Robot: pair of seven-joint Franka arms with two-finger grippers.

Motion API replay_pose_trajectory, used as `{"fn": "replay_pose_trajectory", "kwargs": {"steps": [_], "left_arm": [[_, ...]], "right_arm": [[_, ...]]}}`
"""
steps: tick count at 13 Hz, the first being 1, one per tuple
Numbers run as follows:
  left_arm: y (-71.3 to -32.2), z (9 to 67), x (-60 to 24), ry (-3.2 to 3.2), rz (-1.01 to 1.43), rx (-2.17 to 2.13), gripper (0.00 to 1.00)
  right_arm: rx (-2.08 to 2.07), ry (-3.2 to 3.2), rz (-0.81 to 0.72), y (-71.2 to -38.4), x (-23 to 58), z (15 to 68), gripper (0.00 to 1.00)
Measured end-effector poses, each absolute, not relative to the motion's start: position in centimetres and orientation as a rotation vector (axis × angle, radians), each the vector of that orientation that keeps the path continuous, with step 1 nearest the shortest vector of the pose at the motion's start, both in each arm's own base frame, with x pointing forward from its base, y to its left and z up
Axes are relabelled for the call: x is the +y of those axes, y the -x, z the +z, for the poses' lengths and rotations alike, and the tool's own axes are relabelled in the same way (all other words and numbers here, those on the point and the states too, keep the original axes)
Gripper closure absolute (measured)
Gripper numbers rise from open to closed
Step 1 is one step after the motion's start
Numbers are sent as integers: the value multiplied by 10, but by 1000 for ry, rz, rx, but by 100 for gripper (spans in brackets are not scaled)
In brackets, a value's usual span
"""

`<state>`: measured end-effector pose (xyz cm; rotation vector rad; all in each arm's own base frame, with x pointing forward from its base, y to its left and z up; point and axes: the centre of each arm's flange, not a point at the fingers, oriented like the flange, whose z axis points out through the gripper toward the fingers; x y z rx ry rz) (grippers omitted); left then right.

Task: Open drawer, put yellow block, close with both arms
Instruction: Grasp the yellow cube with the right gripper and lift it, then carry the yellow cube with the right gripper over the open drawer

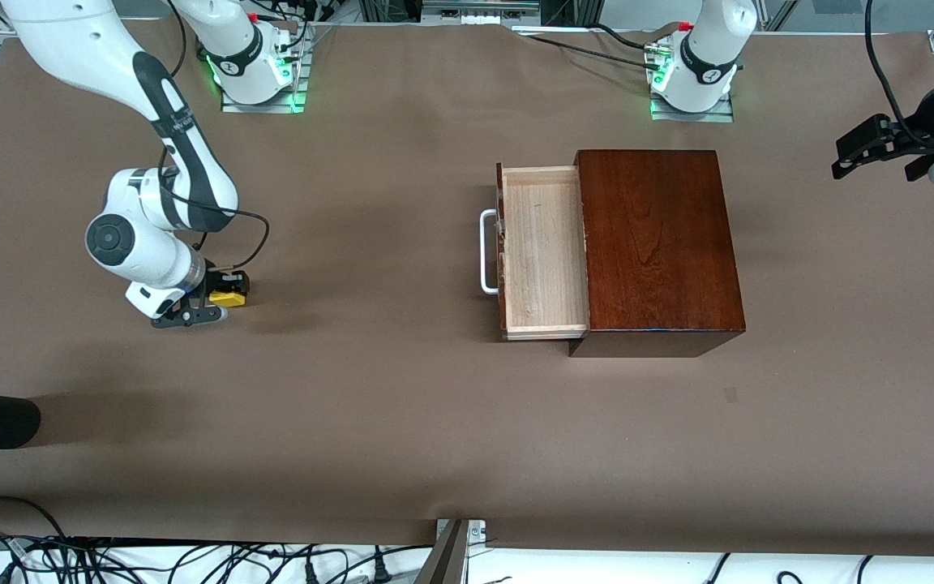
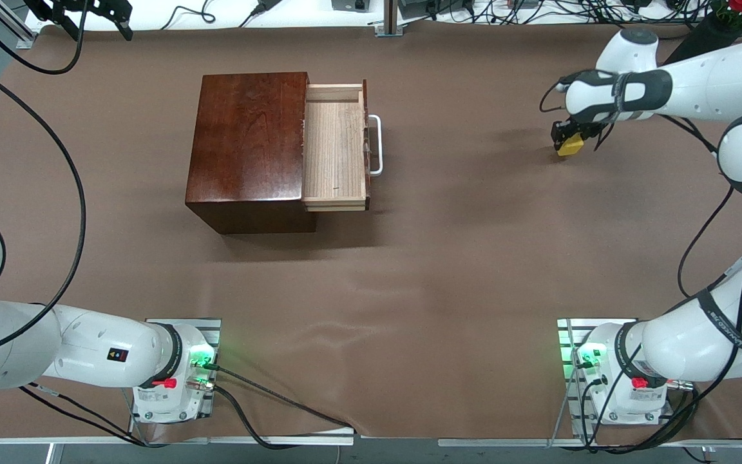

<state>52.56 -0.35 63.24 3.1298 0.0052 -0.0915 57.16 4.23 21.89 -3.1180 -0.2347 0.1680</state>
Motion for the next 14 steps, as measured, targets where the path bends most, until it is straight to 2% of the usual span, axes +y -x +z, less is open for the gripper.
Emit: {"fn": "replay_pose_trajectory", "kwargs": {"steps": [5,10,12,14], "left_arm": [[-531,634,-2,-3130,-29,14,0],[-532,639,12,-3130,12,55,0],[-533,644,22,-3129,34,80,0],[-536,645,23,-3130,46,85,0]], "right_arm": [[-193,3096,250,-594,75,347,44],[-164,3089,344,-608,93,503,44],[-160,3089,348,-605,100,540,44],[-108,3095,325,-608,125,551,44]]}}
